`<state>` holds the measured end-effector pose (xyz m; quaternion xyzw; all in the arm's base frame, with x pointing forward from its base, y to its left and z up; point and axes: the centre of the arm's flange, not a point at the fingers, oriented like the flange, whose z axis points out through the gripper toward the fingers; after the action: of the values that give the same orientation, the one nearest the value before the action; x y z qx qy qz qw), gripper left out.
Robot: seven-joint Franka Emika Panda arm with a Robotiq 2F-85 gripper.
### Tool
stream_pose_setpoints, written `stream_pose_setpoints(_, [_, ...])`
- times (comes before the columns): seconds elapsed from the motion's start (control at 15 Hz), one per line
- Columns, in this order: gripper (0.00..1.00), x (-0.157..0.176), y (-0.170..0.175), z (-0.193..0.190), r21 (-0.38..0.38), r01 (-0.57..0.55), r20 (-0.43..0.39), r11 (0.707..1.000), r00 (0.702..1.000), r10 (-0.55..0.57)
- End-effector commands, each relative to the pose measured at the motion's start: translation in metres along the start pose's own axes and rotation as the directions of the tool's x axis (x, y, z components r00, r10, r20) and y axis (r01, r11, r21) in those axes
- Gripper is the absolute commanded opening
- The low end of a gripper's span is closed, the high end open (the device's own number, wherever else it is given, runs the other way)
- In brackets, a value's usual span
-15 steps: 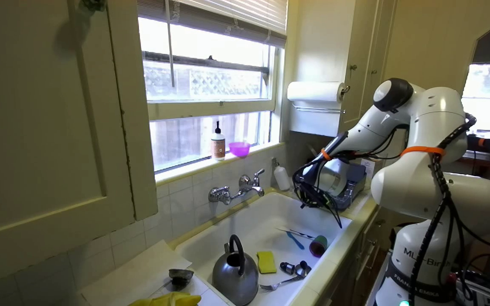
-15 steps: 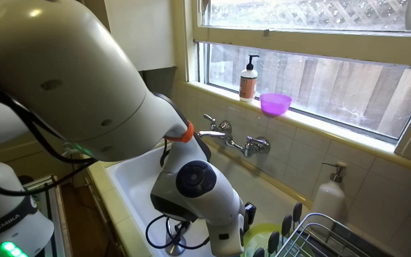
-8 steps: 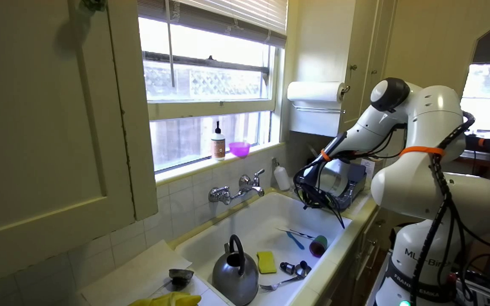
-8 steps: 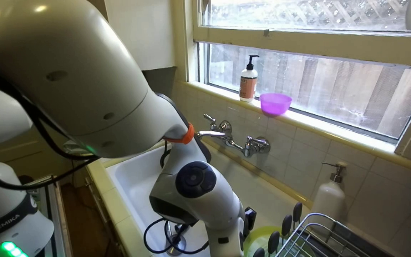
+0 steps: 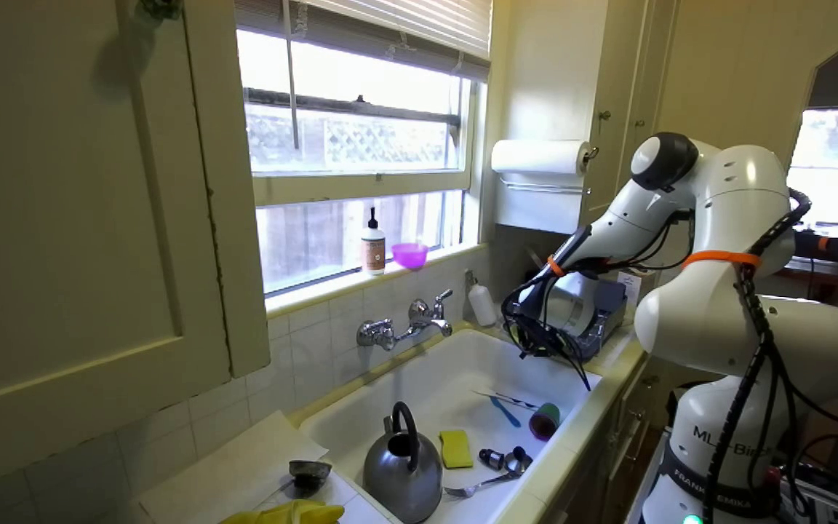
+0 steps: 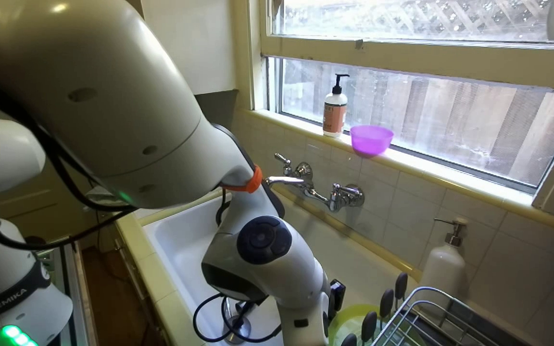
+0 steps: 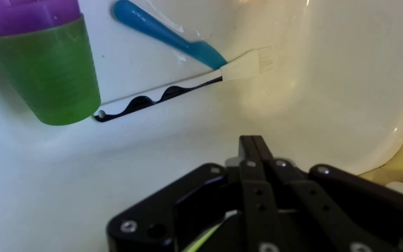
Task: Pick up the yellow lid from the sink and put it on top of the counter
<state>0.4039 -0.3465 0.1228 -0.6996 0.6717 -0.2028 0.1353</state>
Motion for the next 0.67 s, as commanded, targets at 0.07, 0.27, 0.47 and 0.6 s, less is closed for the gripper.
stream_pose_setpoints(0.07, [0.00,0.0155,0.0059,-0.0088,-0.028,-0.019,-0.019,0.999,1.000,0.019])
stream_pose_setpoints(0.27, [0.00,0.0164,0.0097,-0.0100,-0.028,-0.029,-0.020,0.999,0.999,0.028])
stream_pose_setpoints(0.47, [0.00,0.0149,0.0104,-0.0115,-0.027,-0.029,-0.015,0.999,0.999,0.028])
stream_pose_setpoints(0.6, [0.00,0.0069,0.0059,-0.0116,-0.024,-0.011,-0.010,1.000,1.000,0.011])
